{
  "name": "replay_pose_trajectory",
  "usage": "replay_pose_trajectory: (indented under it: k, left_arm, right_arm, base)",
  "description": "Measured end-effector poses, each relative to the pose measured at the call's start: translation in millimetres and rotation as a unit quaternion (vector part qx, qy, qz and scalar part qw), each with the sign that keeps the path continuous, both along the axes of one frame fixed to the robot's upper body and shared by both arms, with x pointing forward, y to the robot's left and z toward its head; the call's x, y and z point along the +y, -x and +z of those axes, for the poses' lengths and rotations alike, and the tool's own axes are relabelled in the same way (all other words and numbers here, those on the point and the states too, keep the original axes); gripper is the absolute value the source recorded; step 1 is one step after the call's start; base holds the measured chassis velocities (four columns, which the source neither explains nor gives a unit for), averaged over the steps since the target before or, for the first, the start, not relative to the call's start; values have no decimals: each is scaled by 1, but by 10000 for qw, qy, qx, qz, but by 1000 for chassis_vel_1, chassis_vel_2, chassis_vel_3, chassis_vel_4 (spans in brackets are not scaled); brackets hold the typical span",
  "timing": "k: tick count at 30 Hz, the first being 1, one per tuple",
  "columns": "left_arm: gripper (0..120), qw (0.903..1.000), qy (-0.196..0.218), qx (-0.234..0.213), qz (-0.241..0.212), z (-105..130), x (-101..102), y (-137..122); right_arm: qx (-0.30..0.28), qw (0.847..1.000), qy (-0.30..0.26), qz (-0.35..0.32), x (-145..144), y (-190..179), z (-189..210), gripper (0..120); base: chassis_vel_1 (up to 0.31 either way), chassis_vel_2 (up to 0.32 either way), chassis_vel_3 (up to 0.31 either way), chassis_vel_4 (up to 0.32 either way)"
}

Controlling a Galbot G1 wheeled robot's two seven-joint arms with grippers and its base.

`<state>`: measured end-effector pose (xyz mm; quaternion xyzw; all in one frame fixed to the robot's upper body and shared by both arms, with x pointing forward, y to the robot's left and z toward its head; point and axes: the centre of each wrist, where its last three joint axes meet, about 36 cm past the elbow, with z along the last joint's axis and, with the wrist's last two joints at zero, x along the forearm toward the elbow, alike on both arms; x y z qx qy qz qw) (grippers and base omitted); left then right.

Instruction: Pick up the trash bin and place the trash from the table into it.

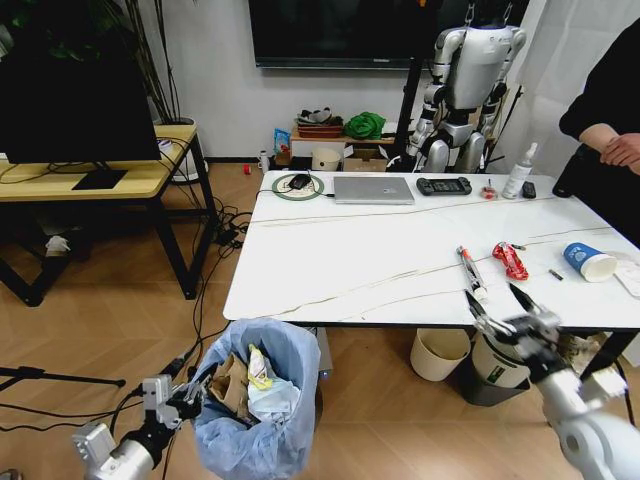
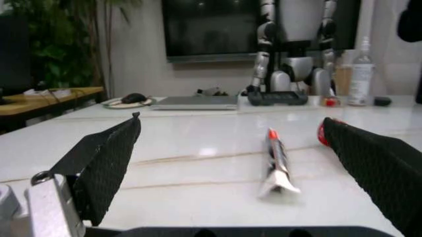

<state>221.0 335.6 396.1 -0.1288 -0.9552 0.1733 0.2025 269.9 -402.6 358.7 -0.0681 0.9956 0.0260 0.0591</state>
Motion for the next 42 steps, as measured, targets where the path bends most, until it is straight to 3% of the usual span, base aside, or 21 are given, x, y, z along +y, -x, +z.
replay_pose_trajectory:
  k: [5, 16, 24, 42]
  left_arm:
    - [0, 9999, 52, 93, -41, -12, -2, 1]
    - [0, 9991, 99, 364, -215, -31, -7, 12]
    - [0, 9989, 114, 390, -217, -34, -8, 14]
    - [0, 9979, 254, 564, 168, -57, -15, 27]
  right_arm:
    - [2, 9999, -103, 25, 8, 36, -26, 100]
    - [-238, 9993, -291, -83, 36, 62, -61, 100]
    - [-300, 9993, -224, 15, 32, 67, -64, 100]
    - [-208, 9976, -660, 81, 39, 63, -90, 100]
  base:
    - [0, 0, 0, 0]
    - [0, 0, 0, 0]
    - [0, 0, 0, 0]
    - [0, 0, 0, 0]
